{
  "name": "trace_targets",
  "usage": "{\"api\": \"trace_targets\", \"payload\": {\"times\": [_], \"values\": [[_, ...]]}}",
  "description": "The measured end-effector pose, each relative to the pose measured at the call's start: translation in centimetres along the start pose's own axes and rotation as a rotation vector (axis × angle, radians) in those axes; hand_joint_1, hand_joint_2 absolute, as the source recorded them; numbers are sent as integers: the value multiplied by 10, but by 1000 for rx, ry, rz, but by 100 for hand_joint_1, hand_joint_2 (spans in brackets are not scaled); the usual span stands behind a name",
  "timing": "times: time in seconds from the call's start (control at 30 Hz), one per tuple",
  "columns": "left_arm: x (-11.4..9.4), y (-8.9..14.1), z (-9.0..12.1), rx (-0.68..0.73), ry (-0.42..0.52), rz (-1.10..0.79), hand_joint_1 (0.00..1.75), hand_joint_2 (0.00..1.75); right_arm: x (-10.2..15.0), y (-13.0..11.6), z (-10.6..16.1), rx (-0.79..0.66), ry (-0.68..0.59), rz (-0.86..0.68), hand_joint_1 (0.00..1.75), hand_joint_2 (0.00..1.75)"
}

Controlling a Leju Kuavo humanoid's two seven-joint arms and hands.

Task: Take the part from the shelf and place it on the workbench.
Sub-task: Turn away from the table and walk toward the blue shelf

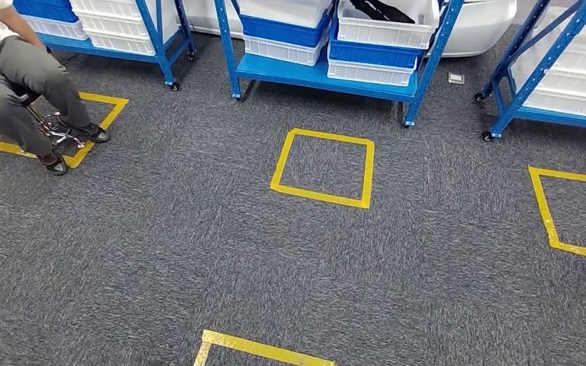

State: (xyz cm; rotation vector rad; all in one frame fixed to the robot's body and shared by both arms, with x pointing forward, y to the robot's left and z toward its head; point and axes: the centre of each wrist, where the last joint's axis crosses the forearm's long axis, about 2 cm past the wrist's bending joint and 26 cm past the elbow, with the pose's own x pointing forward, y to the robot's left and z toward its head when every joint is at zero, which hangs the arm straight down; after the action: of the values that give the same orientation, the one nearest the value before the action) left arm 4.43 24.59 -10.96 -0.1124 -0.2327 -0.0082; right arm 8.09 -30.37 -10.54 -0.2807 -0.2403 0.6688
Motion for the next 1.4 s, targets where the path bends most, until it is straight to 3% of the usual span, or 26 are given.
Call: {"api": "trace_targets", "payload": {"times": [1.4], "values": [[-2, 3, 0, 12, 3, -1, 0, 0, 5, 0, 0, 10, -6, 14, 0, 0]]}}
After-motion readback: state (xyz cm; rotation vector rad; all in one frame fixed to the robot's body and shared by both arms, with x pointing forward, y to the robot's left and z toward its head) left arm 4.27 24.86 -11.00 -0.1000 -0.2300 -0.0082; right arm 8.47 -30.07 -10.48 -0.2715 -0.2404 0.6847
